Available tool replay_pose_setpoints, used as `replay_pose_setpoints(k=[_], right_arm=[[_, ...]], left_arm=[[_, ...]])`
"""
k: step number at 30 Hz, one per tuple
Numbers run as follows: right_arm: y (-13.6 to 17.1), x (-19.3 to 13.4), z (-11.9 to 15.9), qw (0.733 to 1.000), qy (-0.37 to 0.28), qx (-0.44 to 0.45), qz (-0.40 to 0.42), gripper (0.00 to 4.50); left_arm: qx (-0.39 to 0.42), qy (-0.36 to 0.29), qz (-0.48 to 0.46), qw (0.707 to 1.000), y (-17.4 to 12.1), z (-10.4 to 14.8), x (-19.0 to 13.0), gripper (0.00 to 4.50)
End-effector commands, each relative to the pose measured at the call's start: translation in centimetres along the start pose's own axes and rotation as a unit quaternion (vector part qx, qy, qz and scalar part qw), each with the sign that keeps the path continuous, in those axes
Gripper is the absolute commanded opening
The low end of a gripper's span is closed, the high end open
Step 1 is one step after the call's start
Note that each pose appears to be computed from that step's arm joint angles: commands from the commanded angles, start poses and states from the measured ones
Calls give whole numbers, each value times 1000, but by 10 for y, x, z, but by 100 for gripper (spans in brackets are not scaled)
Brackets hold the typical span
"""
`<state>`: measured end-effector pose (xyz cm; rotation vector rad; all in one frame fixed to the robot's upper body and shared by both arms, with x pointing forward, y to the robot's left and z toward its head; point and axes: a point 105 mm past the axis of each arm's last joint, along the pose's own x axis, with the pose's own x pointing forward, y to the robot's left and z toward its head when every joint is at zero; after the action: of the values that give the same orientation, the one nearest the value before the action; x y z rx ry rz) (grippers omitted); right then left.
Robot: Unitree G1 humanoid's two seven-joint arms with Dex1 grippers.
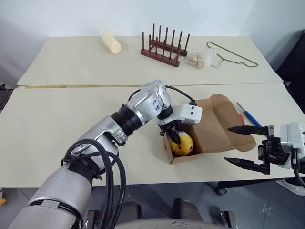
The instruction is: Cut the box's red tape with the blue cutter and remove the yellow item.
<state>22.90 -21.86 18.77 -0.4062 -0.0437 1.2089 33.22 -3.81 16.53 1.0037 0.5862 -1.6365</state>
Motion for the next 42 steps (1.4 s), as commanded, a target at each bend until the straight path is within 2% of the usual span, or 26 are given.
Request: replay_pose_setpoints(k=[1, 4, 6, 10, 11, 13, 15, 17, 20, 21, 23, 25, 26, 29, 33, 34, 35, 39, 42], right_arm=[[-4, 2, 6, 1000, -10, -22, -12, 450], [-7, 3, 6, 999, -12, -24, -20, 450], [-9, 3, 5, 999, -13, -23, -25, 450], [-12, 3, 4, 999, -16, -24, -30, 450], [-14, 4, 5, 999, -22, -22, -35, 450], [-20, 8, 12, 997, -51, -10, -51, 450], [-24, 13, 18, 996, -71, -3, -54, 450], [-24, 24, 26, 994, -98, 6, -45, 450], [-22, 37, 34, 991, -126, 18, -26, 450], [-21, 45, 39, 988, -147, 32, -18, 450], [-15, 69, 47, 982, -181, 45, 27, 450], [-10, 85, 49, 980, -188, 31, 66, 450], [-9, 90, 48, 979, -186, 26, 78, 450], [-14, 98, 47, 977, -193, 15, 87, 450], [-21, 102, 42, 979, -185, 11, 88, 450], [-24, 103, 40, 980, -178, 7, 86, 450], [-25, 103, 37, 981, -172, 5, 85, 450], [-29, 103, 32, 983, -160, -2, 85, 450], [-32, 102, 30, 984, -159, -3, 82, 450]], left_arm=[[12, -77, 19, 997, 2, 24, -14, 71], [-10, -170, 34, 985, 5, 42, -27, 5], [-34, -226, 45, 972, 9, 50, -34, 2], [-57, -303, 78, 948, 17, 45, -56, 2], [-56, -338, 82, 936, 15, 42, -68, 2], [-57, -448, 126, 883, 10, 28, -114, 2], [-43, -507, 171, 844, 5, 17, -142, 2], [-57, -530, 247, 809, -3, -14, -165, 2], [-90, -501, 339, 791, -19, -63, -179, 2], [-110, -480, 378, 784, -31, -90, -182, 2], [-184, -385, 478, 768, -72, -168, -181, 2], [-237, -325, 537, 742, -104, -212, -181, 2], [-251, -311, 555, 729, -114, -223, -182, 2], [-293, -285, 592, 694, -141, -249, -182, 2], [-334, -279, 615, 658, -163, -268, -180, 2], [-339, -286, 615, 652, -163, -268, -179, 64], [-340, -293, 611, 652, -163, -267, -177, 84], [-351, -293, 592, 664, -157, -264, -168, 215], [-357, -269, 595, 668, -159, -269, -170, 308]])
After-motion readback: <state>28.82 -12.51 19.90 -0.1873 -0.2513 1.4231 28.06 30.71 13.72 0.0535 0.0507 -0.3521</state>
